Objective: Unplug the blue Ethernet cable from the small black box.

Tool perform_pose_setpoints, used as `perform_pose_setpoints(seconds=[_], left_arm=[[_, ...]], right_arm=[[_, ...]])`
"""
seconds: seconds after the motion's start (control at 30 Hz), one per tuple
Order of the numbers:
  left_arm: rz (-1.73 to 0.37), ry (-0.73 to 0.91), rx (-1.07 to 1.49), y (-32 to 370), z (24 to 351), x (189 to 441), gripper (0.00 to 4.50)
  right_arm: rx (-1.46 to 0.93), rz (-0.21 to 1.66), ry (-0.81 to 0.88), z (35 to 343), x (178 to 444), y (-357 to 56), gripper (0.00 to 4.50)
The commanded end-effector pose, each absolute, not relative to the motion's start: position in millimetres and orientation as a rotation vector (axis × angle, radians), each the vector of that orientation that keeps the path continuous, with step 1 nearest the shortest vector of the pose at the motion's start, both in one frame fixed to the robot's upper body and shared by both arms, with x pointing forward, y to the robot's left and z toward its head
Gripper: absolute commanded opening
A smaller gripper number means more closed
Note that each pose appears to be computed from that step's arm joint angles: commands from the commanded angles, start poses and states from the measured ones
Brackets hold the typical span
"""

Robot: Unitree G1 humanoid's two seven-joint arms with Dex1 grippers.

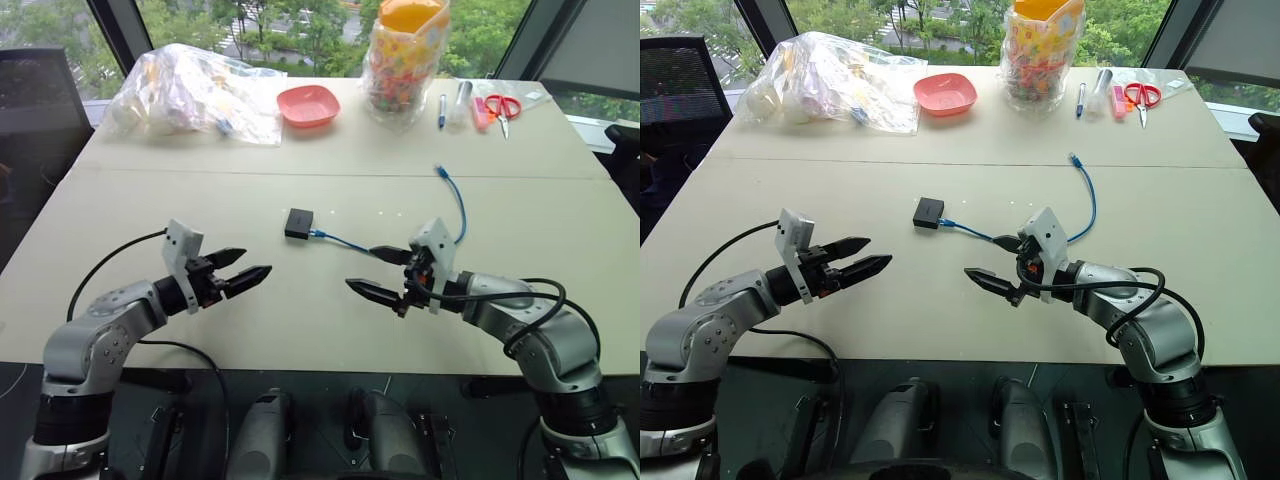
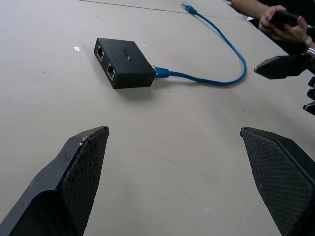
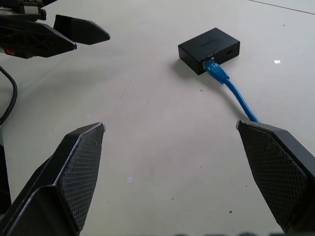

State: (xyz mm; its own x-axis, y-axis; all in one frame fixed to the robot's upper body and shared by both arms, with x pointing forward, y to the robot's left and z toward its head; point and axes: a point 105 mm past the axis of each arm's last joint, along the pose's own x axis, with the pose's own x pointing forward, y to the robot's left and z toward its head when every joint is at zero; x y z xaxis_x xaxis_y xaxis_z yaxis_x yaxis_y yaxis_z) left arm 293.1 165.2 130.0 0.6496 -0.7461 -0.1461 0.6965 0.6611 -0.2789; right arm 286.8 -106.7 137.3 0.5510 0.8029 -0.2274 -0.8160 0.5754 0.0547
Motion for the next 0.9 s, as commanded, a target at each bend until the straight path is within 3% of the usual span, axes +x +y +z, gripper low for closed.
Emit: perform_pose_setpoints(seconds=[0.03,0.43,0.6,0.73,0.9], left_arm=[[-0.881,0.199,-0.229,158,147,292,4.45],[-0.834,0.2,-0.106,172,144,306,4.45],[-0.851,0.205,0.036,188,147,323,4.45],[-1.01,0.304,0.171,194,150,315,4.45],[-1.027,0.296,0.224,206,175,320,4.45]], right_arm=[[-0.068,0.969,0.199,144,285,-105,4.5],[-0.101,0.969,0.164,146,295,-99,4.5],[-0.167,0.994,0.157,141,317,-92,4.5],[-0.229,1.001,0.149,140,347,-91,4.5],[-0.291,1.063,0.169,129,383,-72,4.5]])
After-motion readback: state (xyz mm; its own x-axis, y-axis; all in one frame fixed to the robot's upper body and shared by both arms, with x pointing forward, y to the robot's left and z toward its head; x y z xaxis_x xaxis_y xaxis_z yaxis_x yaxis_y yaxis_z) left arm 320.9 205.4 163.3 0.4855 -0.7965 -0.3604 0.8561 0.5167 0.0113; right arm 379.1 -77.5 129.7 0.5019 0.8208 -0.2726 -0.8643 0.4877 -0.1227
